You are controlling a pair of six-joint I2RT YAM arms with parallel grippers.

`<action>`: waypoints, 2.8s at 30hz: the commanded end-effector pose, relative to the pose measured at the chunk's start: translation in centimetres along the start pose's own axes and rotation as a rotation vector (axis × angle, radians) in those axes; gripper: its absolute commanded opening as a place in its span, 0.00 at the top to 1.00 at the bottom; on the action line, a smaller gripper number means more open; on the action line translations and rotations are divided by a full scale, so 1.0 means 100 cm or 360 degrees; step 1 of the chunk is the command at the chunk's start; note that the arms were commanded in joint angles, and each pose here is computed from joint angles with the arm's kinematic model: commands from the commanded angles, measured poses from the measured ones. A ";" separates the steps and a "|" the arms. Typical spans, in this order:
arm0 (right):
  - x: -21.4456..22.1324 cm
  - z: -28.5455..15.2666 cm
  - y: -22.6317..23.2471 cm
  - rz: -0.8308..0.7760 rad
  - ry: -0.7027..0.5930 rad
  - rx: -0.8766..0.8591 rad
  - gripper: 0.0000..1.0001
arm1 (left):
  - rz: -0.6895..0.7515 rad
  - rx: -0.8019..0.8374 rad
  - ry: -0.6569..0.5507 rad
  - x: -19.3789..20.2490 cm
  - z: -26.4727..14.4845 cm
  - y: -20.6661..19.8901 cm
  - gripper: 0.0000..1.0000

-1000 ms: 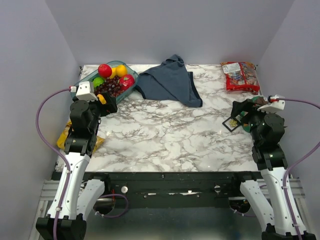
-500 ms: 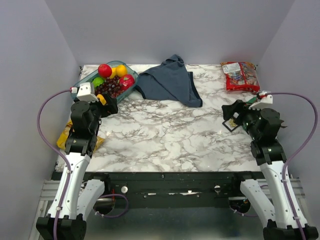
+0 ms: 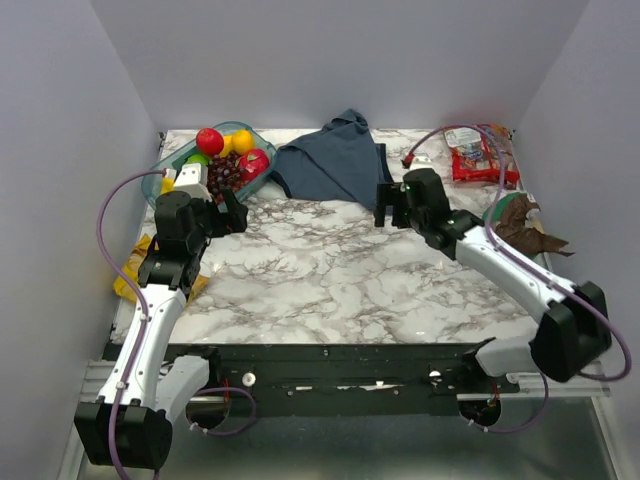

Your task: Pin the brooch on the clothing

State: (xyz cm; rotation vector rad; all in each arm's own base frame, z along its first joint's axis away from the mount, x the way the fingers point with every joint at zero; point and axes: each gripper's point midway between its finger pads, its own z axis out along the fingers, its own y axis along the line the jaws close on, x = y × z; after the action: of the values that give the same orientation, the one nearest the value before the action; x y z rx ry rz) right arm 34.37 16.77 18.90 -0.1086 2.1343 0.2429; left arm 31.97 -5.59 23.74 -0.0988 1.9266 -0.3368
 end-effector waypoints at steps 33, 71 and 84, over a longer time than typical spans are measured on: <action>0.046 0.190 -0.002 -0.0186 0.0539 0.0313 0.24 | -0.0039 0.0187 0.0110 0.008 0.012 -0.020 0.01; 0.135 -0.054 0.087 -0.0020 0.0631 -0.0339 0.99 | 0.0119 0.0646 0.0525 0.087 0.021 -0.113 0.03; 0.117 -0.063 0.129 -0.0002 0.0565 -0.0524 0.26 | 0.0197 0.0724 0.0516 0.088 0.023 -0.136 0.03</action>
State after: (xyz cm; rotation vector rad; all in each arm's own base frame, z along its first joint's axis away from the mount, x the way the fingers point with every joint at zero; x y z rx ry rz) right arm 21.22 28.43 15.31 -0.3775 2.3931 0.6248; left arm 29.32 -19.28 16.52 0.3183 2.1853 -0.7305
